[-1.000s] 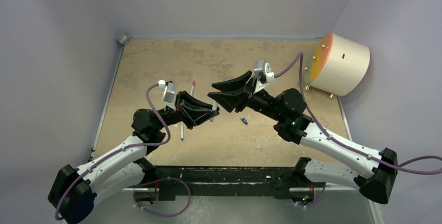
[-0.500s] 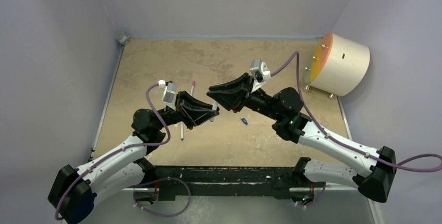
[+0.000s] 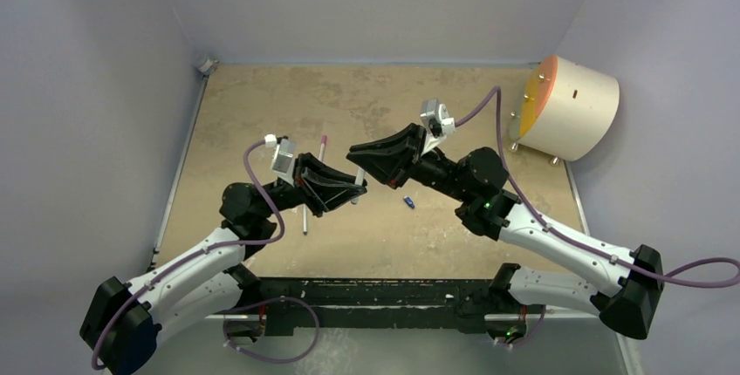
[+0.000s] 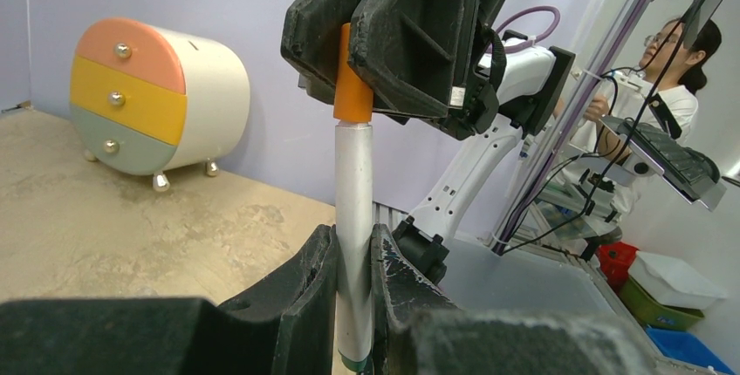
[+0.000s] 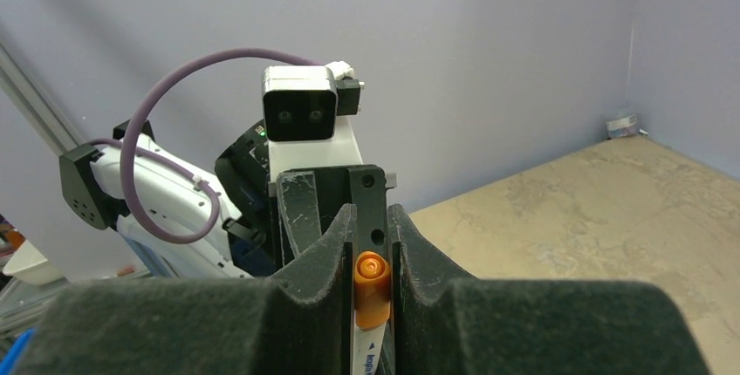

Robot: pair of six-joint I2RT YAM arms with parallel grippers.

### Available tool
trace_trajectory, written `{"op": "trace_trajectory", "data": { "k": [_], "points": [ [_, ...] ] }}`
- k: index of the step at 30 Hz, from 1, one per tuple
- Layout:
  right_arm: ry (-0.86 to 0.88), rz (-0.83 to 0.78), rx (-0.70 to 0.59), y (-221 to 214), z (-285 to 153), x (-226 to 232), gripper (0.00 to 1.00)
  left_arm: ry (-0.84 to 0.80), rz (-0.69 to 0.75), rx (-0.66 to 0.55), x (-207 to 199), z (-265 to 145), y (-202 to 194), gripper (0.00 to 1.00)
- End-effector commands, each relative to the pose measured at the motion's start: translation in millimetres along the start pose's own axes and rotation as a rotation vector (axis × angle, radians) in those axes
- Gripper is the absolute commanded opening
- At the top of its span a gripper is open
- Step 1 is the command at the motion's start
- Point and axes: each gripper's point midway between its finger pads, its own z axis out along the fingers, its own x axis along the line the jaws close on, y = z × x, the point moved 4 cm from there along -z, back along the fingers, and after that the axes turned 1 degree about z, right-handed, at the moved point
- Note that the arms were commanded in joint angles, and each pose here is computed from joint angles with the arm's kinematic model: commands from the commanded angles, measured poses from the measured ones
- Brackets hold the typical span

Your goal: Insert the pens into the pen caps

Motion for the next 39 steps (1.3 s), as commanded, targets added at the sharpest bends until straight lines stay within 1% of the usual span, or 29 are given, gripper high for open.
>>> {"op": "trace_trajectory", "data": {
  "k": [1,11,14,21,28,39],
  "points": [
    [0.016,0.009,-0.061,13,-5,5,0.0,-0.074,0.07,-0.086,-17,9,31,0.0],
    [0.096,0.084,-0.049,2,-15,17,0.0,-0.112,0.112,-0.122,-17,23,47,0.0],
    [0.106,0.109,-0.027,-11,-18,16,0.0,-0.099,0.138,-0.152,-18,26,57,0.0],
    [0.142,0.154,0.009,-37,-27,15,0.0,-0.068,0.192,-0.163,-15,33,72,0.0],
    [0.163,0.139,0.101,-68,-42,13,0.0,-0.064,0.213,-0.178,-15,40,82,0.0],
    [0.25,0.118,0.263,-110,-55,15,0.0,-0.061,0.219,-0.201,-15,43,90,0.0]
  ]
}}
